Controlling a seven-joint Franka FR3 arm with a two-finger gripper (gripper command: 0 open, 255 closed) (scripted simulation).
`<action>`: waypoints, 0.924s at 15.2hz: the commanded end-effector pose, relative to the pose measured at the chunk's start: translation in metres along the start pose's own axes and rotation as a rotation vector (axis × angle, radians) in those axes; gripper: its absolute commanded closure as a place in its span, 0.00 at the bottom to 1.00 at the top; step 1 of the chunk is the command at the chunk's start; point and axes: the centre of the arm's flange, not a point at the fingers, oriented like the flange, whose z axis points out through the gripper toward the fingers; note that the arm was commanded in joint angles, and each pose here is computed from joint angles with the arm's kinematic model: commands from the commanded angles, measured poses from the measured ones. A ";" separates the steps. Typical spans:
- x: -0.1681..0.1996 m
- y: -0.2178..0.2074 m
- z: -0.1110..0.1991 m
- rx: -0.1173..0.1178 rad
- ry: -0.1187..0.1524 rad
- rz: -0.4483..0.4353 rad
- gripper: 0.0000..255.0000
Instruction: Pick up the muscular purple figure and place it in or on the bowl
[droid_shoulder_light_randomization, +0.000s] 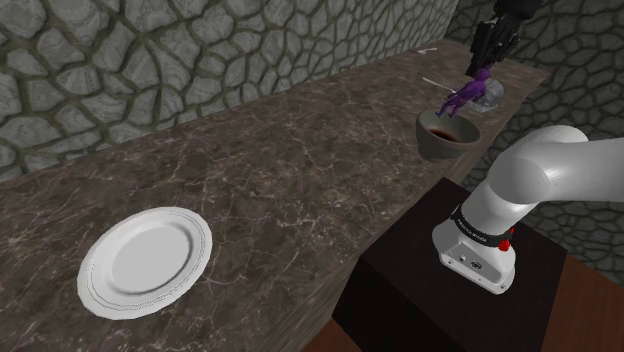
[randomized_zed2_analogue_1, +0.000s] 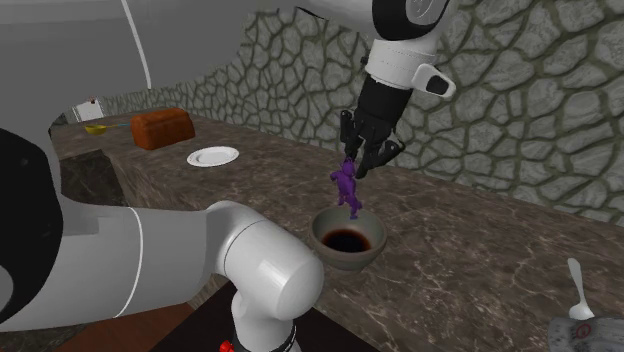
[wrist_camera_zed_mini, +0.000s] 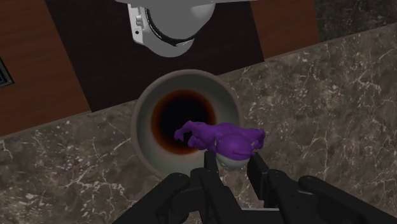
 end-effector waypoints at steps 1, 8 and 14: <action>0.001 0.003 0.011 0.000 0.000 0.000 1.00; 0.003 0.007 0.027 0.000 0.000 0.000 1.00; 0.003 0.007 0.027 0.000 0.000 0.000 0.00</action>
